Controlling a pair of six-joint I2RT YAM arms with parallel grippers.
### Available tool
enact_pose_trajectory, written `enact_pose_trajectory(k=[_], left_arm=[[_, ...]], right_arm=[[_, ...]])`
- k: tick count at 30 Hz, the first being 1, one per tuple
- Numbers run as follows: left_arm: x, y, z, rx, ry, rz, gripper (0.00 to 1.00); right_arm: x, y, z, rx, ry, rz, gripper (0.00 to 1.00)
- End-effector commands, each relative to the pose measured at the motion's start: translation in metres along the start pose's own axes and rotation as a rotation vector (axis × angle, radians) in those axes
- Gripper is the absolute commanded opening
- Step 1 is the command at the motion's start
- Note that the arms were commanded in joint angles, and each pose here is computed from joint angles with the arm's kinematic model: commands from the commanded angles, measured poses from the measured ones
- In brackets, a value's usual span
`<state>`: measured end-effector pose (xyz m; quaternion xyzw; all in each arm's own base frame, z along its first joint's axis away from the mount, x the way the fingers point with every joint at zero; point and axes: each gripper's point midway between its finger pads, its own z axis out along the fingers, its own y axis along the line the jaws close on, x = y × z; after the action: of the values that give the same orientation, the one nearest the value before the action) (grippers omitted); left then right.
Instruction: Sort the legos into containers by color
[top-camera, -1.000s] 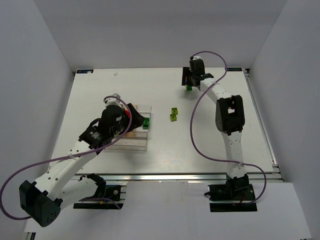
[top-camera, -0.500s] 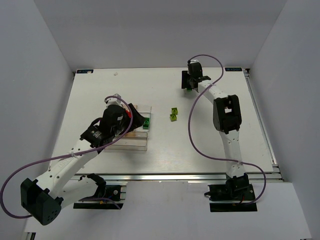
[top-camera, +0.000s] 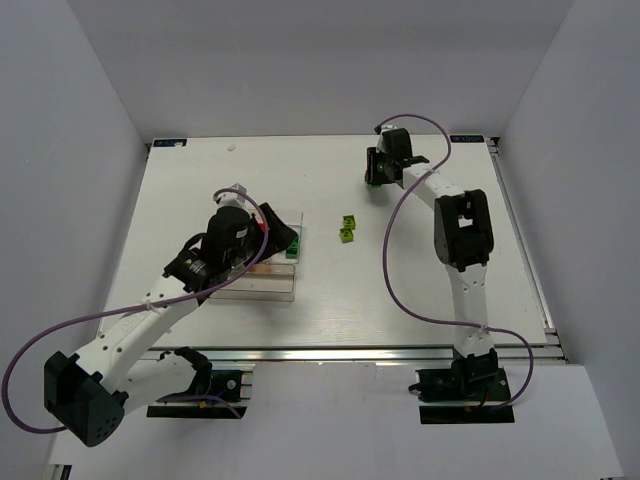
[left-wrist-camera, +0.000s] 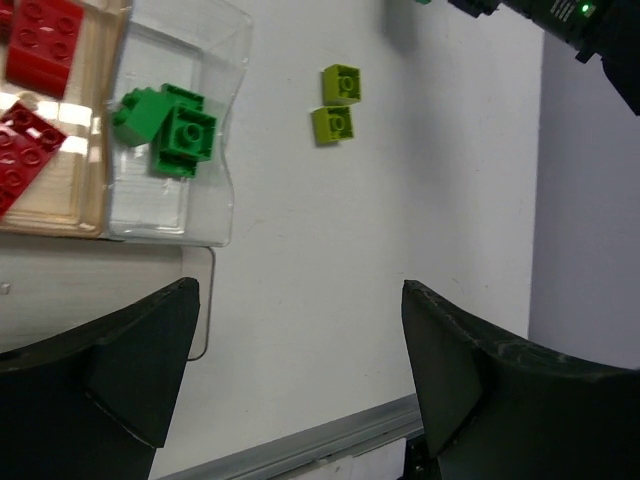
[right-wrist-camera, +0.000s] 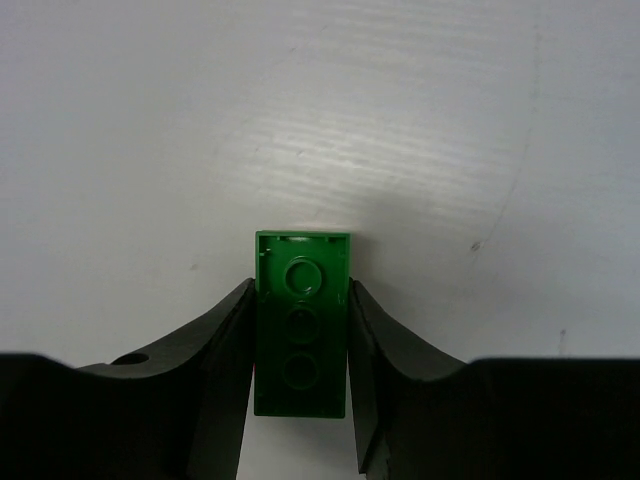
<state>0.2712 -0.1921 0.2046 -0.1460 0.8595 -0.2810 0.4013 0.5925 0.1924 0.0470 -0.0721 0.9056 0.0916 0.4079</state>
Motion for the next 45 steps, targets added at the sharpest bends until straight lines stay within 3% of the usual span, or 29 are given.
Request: enact_pose_trajectory(k=[1, 4, 5, 10, 13, 19, 26, 34, 45], left_arm=[[-0.009, -0.035, 0.001, 0.153, -0.011, -0.024, 0.92], [-0.007, -0.056, 0.004, 0.269, -0.006, -0.039, 0.92], [-0.011, -0.064, 0.004, 0.305, -0.018, -0.04, 0.92], [-0.008, -0.09, 0.002, 0.436, 0.015, -0.004, 0.93], [-0.015, -0.11, -0.005, 0.548, -0.008, 0.011, 0.94], [-0.018, -0.142, -0.026, 0.728, -0.033, 0.03, 0.94], [-0.013, -0.162, -0.065, 0.971, -0.139, 0.097, 0.97], [0.003, -0.175, -0.076, 1.078, -0.157, 0.152, 0.98], [0.009, -0.199, -0.044, 1.0, -0.154, 0.272, 0.97]], right_arm=[[-0.071, 0.035, -0.072, -0.245, -0.165, -0.032, 0.03], [-0.079, 0.056, -0.15, -0.542, -0.216, -0.105, 0.01], [-0.056, 0.066, -0.17, -0.705, -0.175, -0.108, 0.0], [-0.022, 0.098, -0.285, -1.203, -0.152, -0.16, 0.0], [0.003, 0.109, -0.331, -1.391, -0.15, -0.223, 0.0], [0.029, 0.128, -0.388, -1.517, -0.229, -0.349, 0.0], [0.025, 0.135, -0.418, -1.609, -0.168, -0.292, 0.0], [0.016, 0.161, -0.45, -1.717, -0.131, -0.212, 0.0], [0.028, 0.173, -0.467, -1.76, -0.092, -0.235, 0.0]])
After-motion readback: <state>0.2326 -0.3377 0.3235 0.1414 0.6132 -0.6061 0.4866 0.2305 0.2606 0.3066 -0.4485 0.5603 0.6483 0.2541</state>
